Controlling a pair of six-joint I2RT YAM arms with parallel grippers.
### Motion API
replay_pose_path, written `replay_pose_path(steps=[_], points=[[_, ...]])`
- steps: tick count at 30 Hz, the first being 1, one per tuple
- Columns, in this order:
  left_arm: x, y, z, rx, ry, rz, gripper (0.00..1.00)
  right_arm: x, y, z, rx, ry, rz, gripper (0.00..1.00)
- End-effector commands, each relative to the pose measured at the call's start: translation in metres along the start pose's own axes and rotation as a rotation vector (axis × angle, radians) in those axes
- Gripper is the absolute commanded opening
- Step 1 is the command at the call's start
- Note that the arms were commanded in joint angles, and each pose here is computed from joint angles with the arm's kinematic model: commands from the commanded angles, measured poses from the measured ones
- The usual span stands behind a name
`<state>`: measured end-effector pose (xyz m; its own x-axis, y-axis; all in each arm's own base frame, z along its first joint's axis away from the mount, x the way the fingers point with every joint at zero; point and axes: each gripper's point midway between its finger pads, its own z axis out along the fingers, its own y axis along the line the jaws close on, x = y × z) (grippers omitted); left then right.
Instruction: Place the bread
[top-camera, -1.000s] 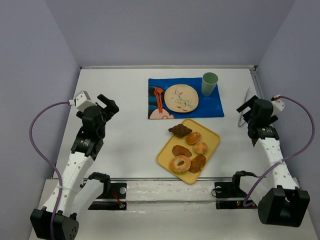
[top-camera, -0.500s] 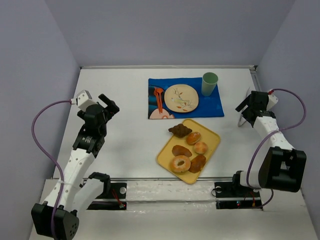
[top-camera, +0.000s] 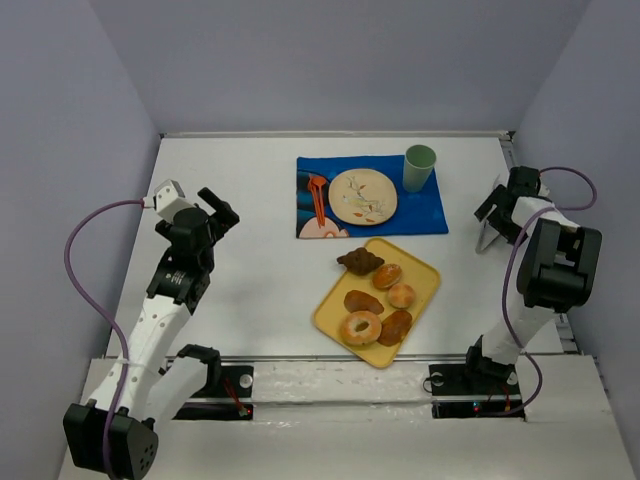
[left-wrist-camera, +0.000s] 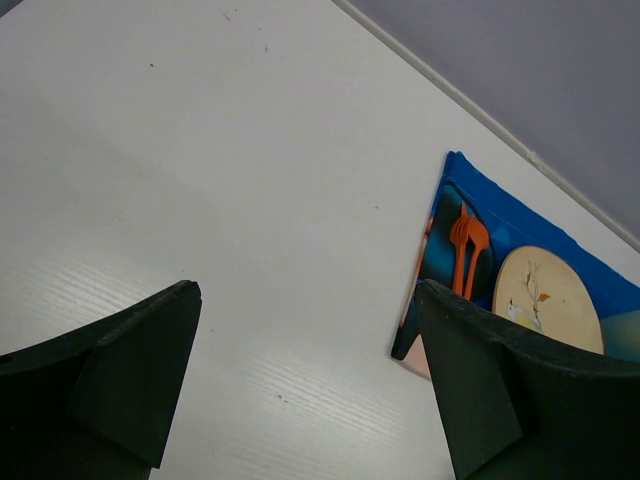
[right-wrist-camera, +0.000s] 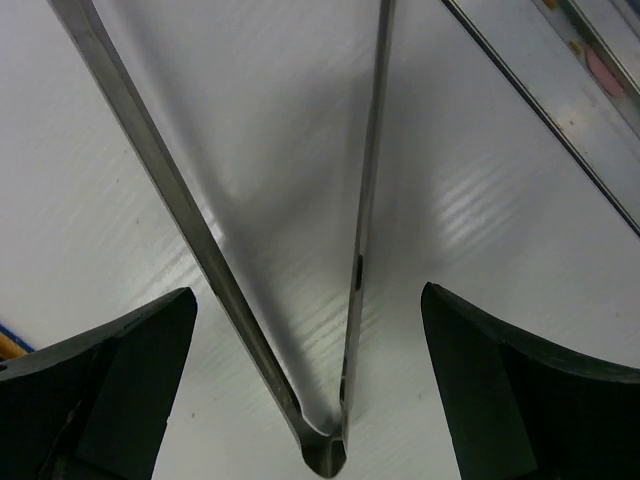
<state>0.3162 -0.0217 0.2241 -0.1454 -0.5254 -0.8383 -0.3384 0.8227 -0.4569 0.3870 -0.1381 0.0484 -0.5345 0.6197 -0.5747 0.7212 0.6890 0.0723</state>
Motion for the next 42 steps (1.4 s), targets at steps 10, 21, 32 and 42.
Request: replay_pose_path(steps=[10,21,32,42], points=[[-0.021,-0.003,-0.001,0.004,-0.082,-0.029,0.99,-0.015,0.027,0.057,-0.016,0.040,-0.002,0.88],[-0.026,-0.001,-0.004,-0.001,-0.098,-0.037,0.99,-0.022,0.029,0.034,-0.070,0.002,-0.036,0.23],[-0.025,-0.004,-0.007,0.020,-0.094,-0.053,0.99,-0.038,0.044,-0.106,-0.371,-0.184,-0.096,0.15],[-0.024,-0.008,-0.009,0.051,-0.084,-0.058,0.99,0.087,0.123,-0.245,-0.831,-0.023,-0.514,0.19]])
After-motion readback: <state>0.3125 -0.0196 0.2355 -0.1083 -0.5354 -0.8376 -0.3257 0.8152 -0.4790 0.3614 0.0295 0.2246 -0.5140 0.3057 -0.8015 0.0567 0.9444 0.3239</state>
